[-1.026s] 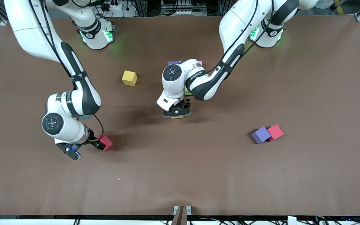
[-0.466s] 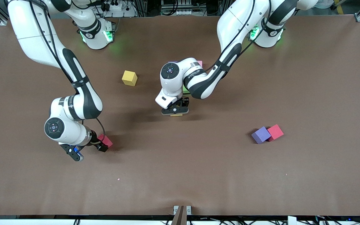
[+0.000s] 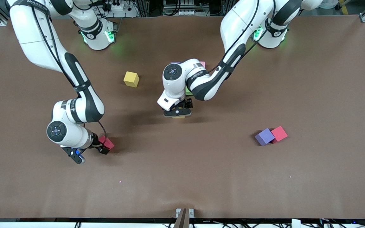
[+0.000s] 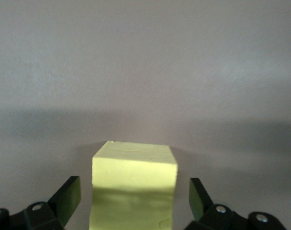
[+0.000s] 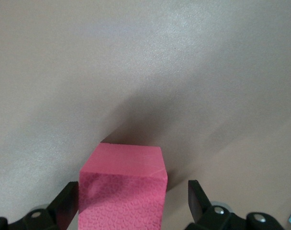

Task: Form number 2 with 11 blocks

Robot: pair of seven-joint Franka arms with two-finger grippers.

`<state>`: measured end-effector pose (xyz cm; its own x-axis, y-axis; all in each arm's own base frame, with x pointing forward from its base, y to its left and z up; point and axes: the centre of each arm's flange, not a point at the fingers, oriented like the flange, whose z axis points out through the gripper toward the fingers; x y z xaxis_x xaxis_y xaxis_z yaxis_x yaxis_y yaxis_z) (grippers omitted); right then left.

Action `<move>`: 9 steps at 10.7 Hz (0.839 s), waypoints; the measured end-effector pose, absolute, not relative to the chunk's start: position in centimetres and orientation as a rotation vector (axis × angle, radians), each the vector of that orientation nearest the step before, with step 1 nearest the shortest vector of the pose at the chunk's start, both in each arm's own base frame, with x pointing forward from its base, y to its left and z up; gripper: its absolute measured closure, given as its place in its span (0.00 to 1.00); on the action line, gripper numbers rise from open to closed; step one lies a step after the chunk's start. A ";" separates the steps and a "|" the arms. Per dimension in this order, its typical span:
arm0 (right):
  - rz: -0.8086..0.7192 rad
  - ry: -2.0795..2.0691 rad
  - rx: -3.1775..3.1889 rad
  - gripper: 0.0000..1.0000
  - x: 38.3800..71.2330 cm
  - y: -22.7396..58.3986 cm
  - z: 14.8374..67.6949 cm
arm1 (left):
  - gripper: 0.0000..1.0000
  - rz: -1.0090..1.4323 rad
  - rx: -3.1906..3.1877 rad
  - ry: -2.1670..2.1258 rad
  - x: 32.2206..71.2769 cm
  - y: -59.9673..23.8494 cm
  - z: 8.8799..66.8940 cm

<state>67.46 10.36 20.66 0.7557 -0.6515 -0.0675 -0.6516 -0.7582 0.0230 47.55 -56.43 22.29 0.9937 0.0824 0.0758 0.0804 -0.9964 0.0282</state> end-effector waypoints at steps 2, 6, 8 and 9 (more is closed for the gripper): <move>0.100 1.073 -2.965 0.05 67.5 10.2 20.6 | 0.00 0.195 3.070 0.176 49.9 -55.4 26.5; 0.089 1.026 -2.986 0.40 67.6 10.2 20.8 | 0.00 0.244 3.100 0.330 57.2 -46.9 32.8; 0.090 1.014 -2.986 0.40 67.7 10.7 21.1 | 0.00 0.206 3.177 0.265 60.5 -40.8 34.5; 0.111 1.006 -2.985 0.40 67.6 11.5 21.3 | 0.00 0.179 3.214 0.191 61.9 -37.8 35.2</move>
<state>67.56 11.47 21.29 0.7940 -0.6046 -0.0637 -0.6039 -0.7964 0.0324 61.89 -37.80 35.21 0.9869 0.1131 0.1153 0.1223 -0.9896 -0.0762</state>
